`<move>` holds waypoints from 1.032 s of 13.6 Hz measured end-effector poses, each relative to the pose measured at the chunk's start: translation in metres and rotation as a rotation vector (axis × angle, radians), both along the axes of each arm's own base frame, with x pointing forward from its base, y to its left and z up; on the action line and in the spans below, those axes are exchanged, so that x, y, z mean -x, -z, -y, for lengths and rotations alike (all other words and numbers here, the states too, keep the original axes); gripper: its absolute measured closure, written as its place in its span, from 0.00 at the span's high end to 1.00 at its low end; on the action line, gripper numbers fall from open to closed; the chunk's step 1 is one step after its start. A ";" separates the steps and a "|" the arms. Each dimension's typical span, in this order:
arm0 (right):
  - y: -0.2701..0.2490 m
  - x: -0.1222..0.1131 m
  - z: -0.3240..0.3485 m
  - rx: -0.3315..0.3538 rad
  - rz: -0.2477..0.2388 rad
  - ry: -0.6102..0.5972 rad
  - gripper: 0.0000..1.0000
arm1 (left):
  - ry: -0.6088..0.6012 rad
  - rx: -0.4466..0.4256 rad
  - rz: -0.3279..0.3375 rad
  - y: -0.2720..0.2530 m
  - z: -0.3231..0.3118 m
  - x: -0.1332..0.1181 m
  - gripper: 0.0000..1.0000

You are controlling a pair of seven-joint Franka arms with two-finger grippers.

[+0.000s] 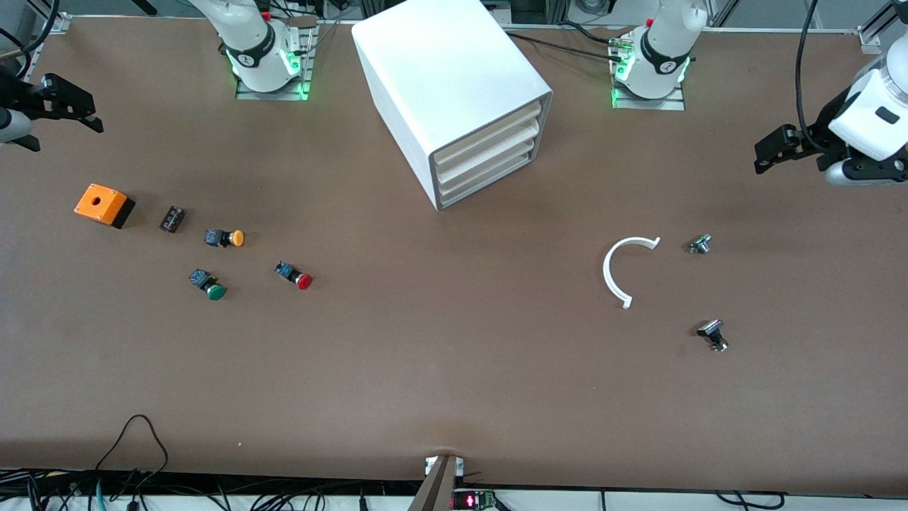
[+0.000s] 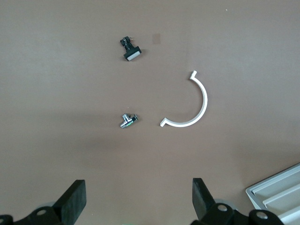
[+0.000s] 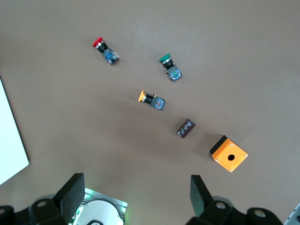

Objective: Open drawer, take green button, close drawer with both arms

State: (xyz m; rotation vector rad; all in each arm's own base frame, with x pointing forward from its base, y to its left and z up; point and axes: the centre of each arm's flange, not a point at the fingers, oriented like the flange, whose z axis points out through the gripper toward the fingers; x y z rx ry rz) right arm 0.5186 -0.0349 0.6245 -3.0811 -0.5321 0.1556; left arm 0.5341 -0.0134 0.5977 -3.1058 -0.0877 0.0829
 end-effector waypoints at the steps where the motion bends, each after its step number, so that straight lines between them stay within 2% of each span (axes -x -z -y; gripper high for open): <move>1: 0.000 0.000 0.001 0.000 0.000 0.001 1.00 | -0.004 0.000 0.000 0.001 -0.002 -0.001 1.00; 8: -0.001 0.001 0.002 0.000 0.000 0.003 1.00 | 0.000 -0.007 0.036 -0.012 -0.001 -0.011 1.00; 14: -0.001 0.001 0.004 0.000 0.000 0.007 1.00 | 0.013 -0.007 0.025 -0.009 0.007 -0.015 1.00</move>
